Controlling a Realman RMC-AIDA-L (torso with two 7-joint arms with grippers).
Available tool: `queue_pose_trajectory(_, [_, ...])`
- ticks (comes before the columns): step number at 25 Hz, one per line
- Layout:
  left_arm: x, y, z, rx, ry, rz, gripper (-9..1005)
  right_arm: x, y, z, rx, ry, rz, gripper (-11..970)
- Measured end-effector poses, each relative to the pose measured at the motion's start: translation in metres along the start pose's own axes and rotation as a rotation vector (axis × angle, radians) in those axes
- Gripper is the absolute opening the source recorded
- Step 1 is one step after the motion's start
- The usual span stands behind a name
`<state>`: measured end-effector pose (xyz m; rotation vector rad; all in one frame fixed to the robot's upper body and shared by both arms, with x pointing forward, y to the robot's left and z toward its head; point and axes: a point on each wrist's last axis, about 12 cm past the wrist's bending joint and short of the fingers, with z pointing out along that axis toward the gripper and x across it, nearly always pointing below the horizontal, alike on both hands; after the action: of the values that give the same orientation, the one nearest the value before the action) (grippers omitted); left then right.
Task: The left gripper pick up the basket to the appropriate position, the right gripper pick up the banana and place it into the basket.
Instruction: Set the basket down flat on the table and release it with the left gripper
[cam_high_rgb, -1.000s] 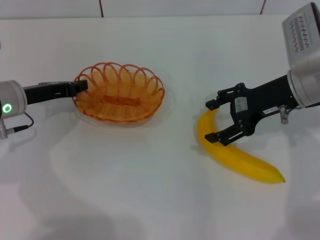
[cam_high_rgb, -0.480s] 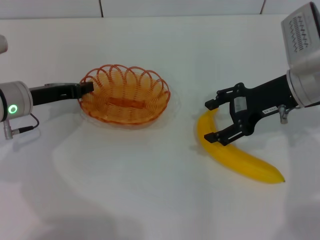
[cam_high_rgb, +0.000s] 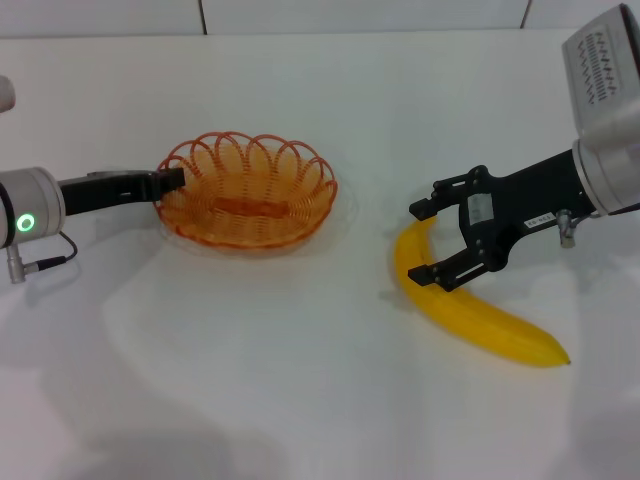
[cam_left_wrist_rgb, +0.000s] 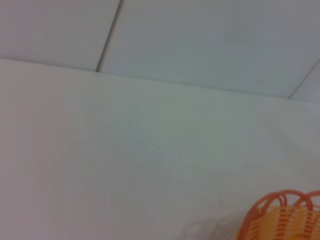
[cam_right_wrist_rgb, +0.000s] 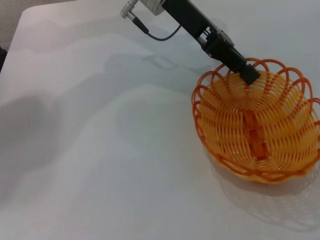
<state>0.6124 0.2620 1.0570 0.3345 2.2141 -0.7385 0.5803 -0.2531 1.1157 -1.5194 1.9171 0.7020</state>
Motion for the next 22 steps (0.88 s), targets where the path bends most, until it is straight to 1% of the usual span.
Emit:
queue_pose_trajectory(9, [-0.0003, 0.0006, 0.0000, -0.005, -0.002, 0.009, 88, 0.0000, 0.0000, 0.0000, 0.000, 0.000, 0.000, 894])
queue_pose_trajectory(14, [-0.0002, 0.0005, 0.0000, -0.005, -0.005, 0.044, 88, 0.0000, 0.0000, 0.0000, 0.000, 0.000, 0.000, 893])
queue_pose_trajectory(19, [-0.0006, 0.0001, 0.0001, -0.002, -0.007, 0.063, 253, 0.0000, 0.0003, 0.0005, -0.001, 0.000, 0.000, 894])
queue_pose_trajectory(22, [-0.0020, -0.0001, -0.0003, 0.000, -0.010, 0.077, 492, 0.0004, 0.0008, 0.0009, -0.003, 0.000, 0.001, 894])
